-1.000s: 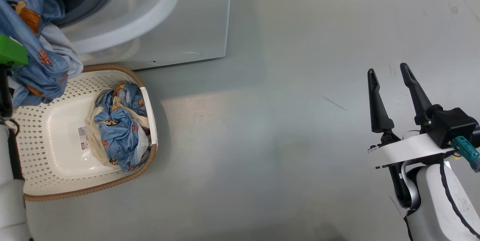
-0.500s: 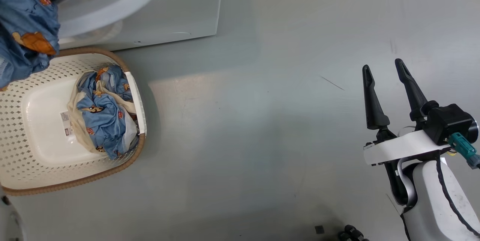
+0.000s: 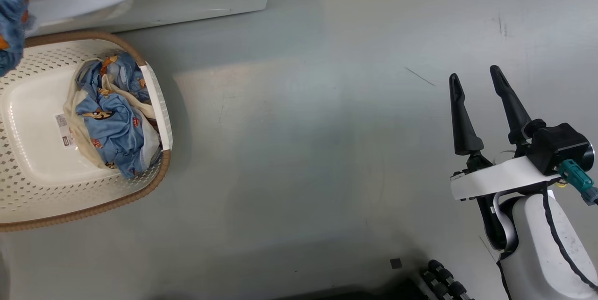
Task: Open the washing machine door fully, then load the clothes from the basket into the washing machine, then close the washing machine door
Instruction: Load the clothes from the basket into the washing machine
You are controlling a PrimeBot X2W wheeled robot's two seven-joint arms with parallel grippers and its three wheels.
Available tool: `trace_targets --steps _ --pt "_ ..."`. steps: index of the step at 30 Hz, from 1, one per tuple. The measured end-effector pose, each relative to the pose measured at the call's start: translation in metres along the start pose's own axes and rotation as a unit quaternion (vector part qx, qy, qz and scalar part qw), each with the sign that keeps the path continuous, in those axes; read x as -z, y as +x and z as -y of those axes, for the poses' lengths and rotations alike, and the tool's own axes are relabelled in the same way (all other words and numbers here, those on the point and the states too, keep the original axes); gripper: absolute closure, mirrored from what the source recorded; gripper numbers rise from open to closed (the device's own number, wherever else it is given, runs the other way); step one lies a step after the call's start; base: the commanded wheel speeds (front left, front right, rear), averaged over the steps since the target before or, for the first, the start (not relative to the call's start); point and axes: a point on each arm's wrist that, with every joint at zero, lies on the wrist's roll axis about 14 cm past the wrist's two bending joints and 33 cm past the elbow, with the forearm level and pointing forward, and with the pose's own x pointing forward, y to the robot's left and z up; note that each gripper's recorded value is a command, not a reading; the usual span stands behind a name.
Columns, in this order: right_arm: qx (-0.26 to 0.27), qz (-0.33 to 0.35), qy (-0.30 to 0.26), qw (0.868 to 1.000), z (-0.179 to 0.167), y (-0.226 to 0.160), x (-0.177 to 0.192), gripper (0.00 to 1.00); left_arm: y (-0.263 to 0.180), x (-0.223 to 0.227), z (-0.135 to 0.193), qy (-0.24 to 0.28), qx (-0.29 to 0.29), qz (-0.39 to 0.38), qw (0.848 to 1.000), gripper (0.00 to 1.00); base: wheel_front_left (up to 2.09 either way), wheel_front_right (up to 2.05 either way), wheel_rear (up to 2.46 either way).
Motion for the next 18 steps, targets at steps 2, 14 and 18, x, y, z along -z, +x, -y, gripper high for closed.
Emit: trace_targets --steps 2,14,18 --pt "-0.002 -0.007 0.002 1.0 -0.002 0.001 0.006 0.0 0.006 -0.007 -0.001 0.003 0.0 0.018 1.0 1.0 0.0 0.0 0.0" --pt "0.001 -0.022 0.01 1.0 -0.001 0.006 0.019 0.0 0.019 -0.071 0.026 0.083 0.038 0.193 0.977 1.0 0.0 0.0 0.0" --pt "0.003 -0.022 0.013 1.0 0.0 0.006 0.02 0.0 0.019 -0.076 0.028 0.085 0.041 0.217 0.971 1.0 0.0 0.0 0.0"
